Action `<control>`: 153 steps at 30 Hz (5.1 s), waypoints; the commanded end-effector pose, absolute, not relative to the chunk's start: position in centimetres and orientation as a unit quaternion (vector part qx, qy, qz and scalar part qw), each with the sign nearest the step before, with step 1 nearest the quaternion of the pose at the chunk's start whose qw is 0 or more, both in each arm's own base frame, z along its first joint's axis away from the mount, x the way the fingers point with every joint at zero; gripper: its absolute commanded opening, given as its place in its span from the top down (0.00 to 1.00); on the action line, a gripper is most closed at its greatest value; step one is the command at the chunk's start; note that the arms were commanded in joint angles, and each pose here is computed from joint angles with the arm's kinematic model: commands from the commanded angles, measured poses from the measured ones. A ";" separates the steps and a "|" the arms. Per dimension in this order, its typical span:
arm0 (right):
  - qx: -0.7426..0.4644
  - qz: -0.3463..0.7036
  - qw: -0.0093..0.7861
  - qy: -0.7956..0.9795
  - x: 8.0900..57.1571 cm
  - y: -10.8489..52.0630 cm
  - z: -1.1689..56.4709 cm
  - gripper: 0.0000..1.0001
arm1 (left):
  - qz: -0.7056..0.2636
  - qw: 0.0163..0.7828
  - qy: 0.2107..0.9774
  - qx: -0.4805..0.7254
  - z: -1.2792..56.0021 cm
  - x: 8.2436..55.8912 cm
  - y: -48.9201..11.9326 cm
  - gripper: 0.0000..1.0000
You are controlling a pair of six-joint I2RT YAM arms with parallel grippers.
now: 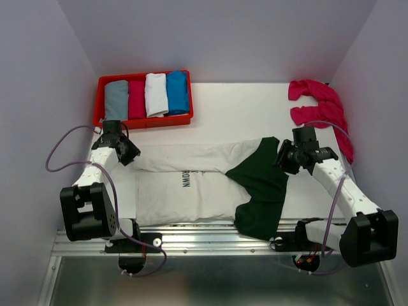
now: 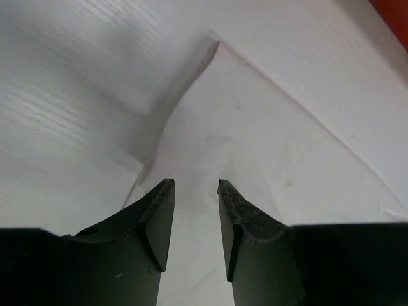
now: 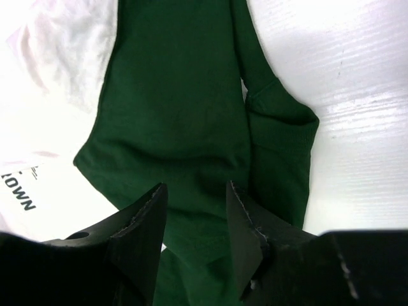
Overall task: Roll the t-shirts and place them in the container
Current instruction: Fold the T-shirt at the center of the board.
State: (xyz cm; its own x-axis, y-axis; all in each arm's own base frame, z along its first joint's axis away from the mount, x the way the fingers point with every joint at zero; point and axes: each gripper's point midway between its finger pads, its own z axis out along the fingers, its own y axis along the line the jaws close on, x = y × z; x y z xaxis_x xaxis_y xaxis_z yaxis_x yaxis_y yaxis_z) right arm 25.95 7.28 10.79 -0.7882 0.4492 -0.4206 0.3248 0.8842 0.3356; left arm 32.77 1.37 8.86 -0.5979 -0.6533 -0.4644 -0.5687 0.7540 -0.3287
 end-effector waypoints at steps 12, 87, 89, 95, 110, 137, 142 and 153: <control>0.201 0.141 0.278 0.929 26.6 7.5 11.0 0.50 | -0.065 0.234 0.895 -0.373 3.6 30.9 0.1 0.63; 0.188 0.202 0.291 0.916 31.1 10.1 11.0 0.50 | -0.120 0.289 0.896 -0.316 10.1 30.8 -4.6 0.50; 0.183 0.208 0.305 0.911 33.1 10.4 11.7 0.51 | -0.142 0.291 0.894 -0.310 10.0 31.6 -5.6 0.52; 0.193 0.175 0.292 0.920 38.3 10.3 8.8 0.52 | -0.153 0.277 0.900 -0.300 7.3 33.2 -6.4 0.53; 0.211 0.032 0.276 0.937 45.0 5.9 1.7 0.54 | -0.096 0.199 0.923 -0.316 1.4 35.0 -4.6 0.53; 0.054 0.091 0.348 0.931 36.1 14.3 13.7 0.52 | -0.110 0.312 0.900 -0.283 12.0 37.1 -3.7 0.53; -0.037 0.019 0.293 0.955 30.7 16.8 10.0 0.53 | -0.115 0.322 0.898 -0.278 12.9 36.2 -3.7 0.53; -0.102 0.044 0.229 0.967 29.0 19.8 5.9 0.58 | -0.119 0.314 0.901 -0.275 12.4 35.0 -3.9 0.53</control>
State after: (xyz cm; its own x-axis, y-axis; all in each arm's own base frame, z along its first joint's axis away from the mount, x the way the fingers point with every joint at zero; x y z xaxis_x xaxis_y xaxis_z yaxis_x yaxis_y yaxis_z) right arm 29.35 18.83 6.51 -0.8704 -0.1492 -0.4691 -0.1693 0.9856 0.0006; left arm 35.50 -4.32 11.38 -0.6619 -0.5816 -0.4729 -0.4364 0.8119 -0.3877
